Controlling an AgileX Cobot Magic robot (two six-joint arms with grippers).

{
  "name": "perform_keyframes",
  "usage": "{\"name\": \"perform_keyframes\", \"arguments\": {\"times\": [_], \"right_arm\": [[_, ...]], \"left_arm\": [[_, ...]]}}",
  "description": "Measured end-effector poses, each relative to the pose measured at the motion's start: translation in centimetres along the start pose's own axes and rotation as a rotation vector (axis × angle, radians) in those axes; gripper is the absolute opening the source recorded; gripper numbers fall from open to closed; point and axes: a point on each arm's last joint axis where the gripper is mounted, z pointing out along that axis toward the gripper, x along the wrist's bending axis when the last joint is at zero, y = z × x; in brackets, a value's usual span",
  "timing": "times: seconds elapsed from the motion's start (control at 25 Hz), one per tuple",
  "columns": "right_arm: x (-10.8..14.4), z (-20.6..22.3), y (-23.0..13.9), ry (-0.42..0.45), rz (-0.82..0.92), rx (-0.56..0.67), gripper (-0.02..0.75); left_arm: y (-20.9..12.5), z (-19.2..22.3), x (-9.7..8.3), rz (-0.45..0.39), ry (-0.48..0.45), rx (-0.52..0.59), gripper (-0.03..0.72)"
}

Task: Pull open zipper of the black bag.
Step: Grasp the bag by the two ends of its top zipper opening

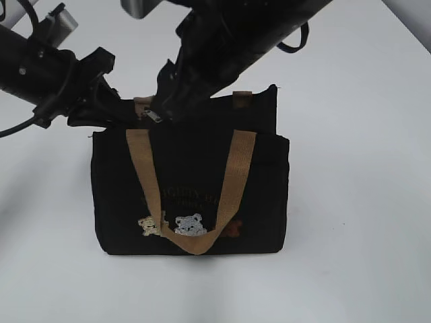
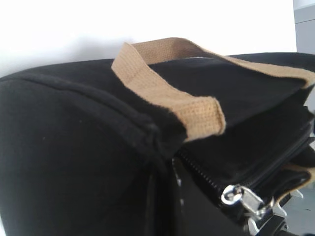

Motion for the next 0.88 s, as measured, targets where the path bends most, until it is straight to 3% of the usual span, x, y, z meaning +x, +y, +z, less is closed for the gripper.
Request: {"name": "perform_keyframes", "arguments": {"times": [0.4, 0.52, 0.68, 0.88], "right_arm": [[0.6, 2.8, -0.8, 0.039, -0.017, 0.058, 0.370], [0.6, 2.9, -0.9, 0.041, -0.021, 0.061, 0.262], [0.7, 2.9, -1.0, 0.052, -0.027, 0.079, 0.052], [0.8, 2.7, -1.2, 0.057, -0.051, 0.107, 0.044]], "left_arm": [[-0.2, -1.2, -1.0, 0.041, -0.010, -0.003, 0.008], [-0.2, -1.2, -1.0, 0.041, -0.010, -0.003, 0.006], [-0.2, -1.2, -1.1, 0.041, -0.012, 0.000, 0.006], [-0.2, -1.2, -1.1, 0.043, -0.013, 0.000, 0.006]]}}
